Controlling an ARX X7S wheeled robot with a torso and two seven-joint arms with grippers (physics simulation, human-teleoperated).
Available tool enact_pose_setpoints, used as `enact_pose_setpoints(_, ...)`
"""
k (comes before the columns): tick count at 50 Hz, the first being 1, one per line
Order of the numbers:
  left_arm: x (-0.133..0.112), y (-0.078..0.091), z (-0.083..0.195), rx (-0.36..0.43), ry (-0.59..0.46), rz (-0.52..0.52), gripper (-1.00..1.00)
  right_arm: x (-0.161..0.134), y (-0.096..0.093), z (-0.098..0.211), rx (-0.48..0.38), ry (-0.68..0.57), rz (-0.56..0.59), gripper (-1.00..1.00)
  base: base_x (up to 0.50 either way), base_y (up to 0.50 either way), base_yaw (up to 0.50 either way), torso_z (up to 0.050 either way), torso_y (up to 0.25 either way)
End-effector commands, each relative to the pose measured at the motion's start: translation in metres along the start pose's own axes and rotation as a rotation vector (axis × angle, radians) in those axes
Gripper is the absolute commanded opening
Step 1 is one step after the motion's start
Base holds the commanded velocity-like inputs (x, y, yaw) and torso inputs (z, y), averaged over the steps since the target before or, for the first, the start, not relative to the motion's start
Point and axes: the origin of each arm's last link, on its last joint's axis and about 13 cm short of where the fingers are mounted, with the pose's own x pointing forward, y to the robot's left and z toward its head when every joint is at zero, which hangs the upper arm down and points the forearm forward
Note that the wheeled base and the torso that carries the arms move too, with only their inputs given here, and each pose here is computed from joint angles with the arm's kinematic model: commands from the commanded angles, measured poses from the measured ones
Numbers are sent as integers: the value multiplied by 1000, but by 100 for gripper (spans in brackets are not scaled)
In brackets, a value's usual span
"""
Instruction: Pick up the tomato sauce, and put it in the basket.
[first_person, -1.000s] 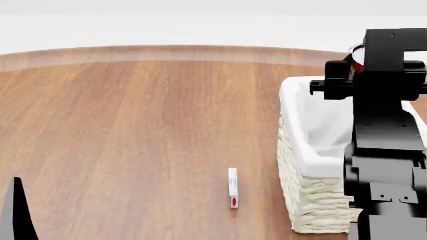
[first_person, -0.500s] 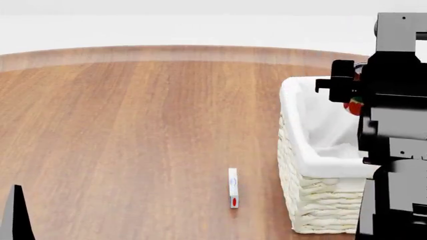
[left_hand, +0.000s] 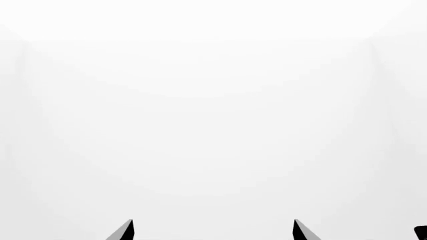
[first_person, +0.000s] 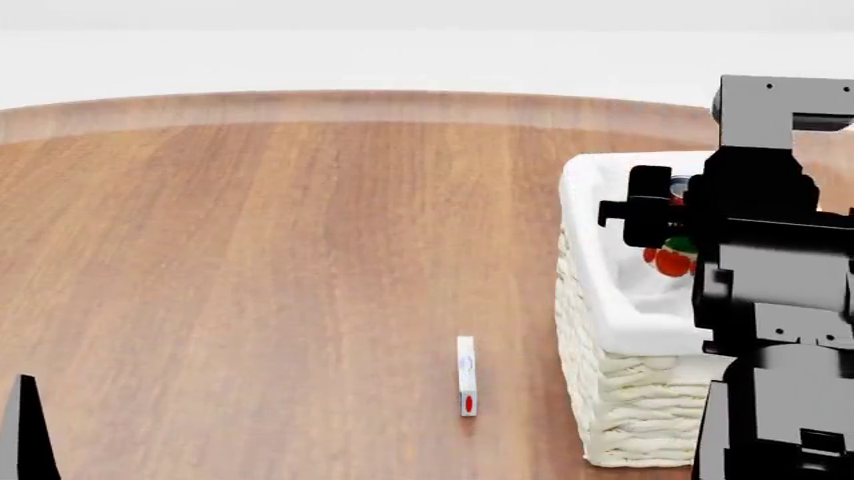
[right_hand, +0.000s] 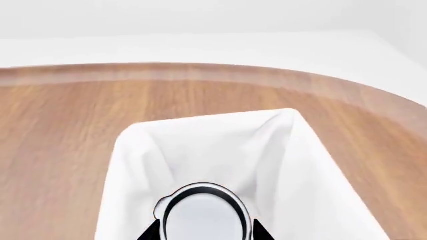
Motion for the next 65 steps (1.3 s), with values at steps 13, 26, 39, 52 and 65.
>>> enact_pose_setpoints(13,-3,1,-2,-1,14,6,100,6,2,-21,-1,20,24,-100,0,0,0,0,1)
enact_pose_setpoints(26,-3,0,-1,-5,16,3,100,8,1,-26,-23,2,31,-100,0,0,0,0,0)
enact_pose_setpoints(39,-2,-1,-2,-10,19,-1,100,9,-4,-26,-21,-38,-14,-100,0,0,0,0,0)
enact_pose_setpoints(52,-2,0,-2,-9,20,2,100,11,-1,-32,-11,-32,-11,-100,0,0,0,0,1)
enact_pose_setpoints(65,-2,1,-3,-17,30,11,100,12,-1,-38,-34,-34,-21,-100,0,0,0,0,0)
